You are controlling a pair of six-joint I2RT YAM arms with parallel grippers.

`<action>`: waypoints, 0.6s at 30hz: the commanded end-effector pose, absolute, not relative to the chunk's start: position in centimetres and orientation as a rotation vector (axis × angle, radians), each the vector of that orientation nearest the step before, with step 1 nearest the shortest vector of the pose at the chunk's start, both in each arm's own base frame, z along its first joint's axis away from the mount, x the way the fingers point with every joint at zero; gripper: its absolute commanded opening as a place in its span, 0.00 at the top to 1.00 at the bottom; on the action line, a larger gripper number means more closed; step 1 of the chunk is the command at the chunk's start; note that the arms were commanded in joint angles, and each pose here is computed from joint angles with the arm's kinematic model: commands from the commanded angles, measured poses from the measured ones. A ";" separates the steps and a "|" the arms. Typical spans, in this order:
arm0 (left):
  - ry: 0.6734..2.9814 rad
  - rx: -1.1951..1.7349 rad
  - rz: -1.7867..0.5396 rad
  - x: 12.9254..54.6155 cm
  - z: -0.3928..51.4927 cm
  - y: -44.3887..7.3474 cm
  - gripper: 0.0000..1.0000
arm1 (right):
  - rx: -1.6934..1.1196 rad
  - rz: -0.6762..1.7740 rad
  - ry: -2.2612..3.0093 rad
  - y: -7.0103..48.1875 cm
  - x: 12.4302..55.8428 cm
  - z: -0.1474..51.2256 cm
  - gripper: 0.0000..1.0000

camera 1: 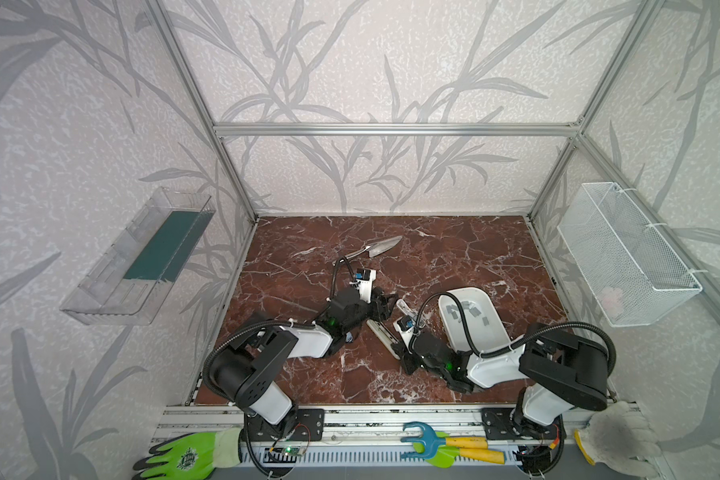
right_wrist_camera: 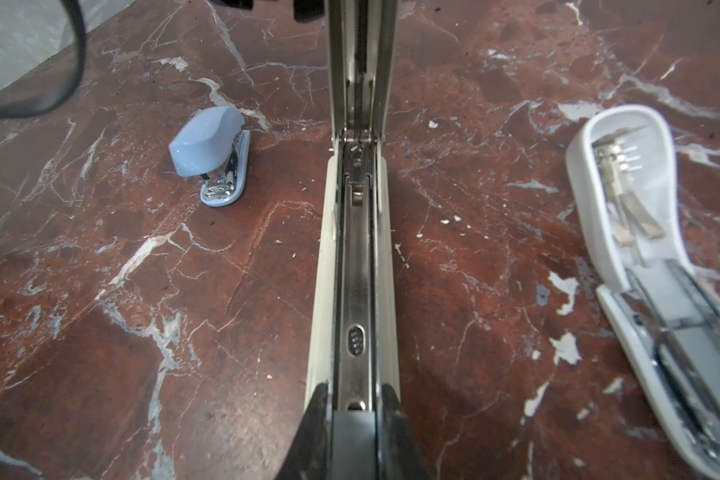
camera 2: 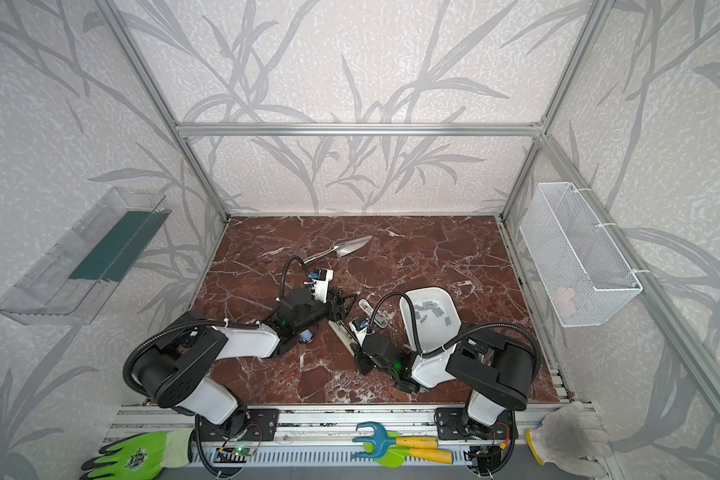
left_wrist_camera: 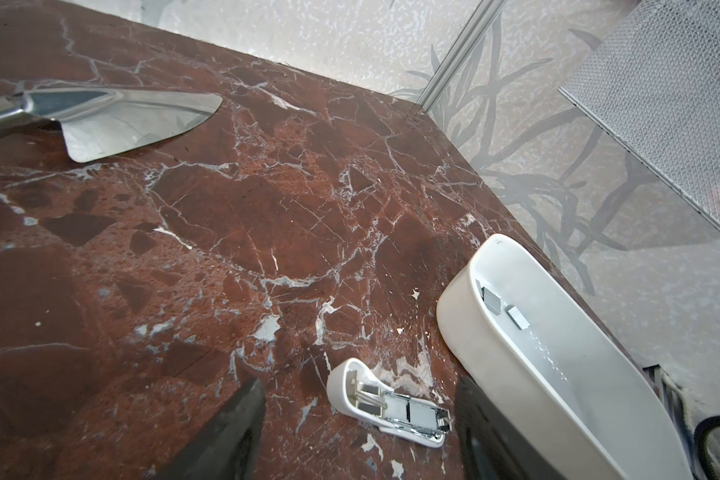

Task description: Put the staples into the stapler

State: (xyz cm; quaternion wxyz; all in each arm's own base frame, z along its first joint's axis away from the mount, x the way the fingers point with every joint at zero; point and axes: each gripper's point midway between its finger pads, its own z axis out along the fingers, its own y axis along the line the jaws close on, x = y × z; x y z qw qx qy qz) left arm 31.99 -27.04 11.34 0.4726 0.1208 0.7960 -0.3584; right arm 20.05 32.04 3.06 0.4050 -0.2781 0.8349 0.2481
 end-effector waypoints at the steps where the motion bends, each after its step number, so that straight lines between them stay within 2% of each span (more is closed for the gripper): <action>1: 1.886 0.403 -0.850 30.5 12.2 -28.0 0.33 | -0.771 0.511 2.133 30.3 19.7 0.8 1.00; 5: 1.871 0.441 -0.761 29.7 11.7 -27.6 0.39 | -0.781 0.511 2.096 30.0 19.7 0.7 1.00; 8: 1.867 0.468 -0.712 29.3 11.4 -27.3 0.40 | -0.783 0.502 2.094 29.6 19.5 0.2 1.00; 13: 1.845 0.562 -0.664 28.0 11.0 -27.8 0.39 | -0.799 0.529 2.078 29.2 19.0 -0.6 1.00; 18: 1.815 0.609 -0.621 27.2 11.1 -27.7 0.33 | -0.807 0.529 2.068 29.2 18.9 -0.7 1.00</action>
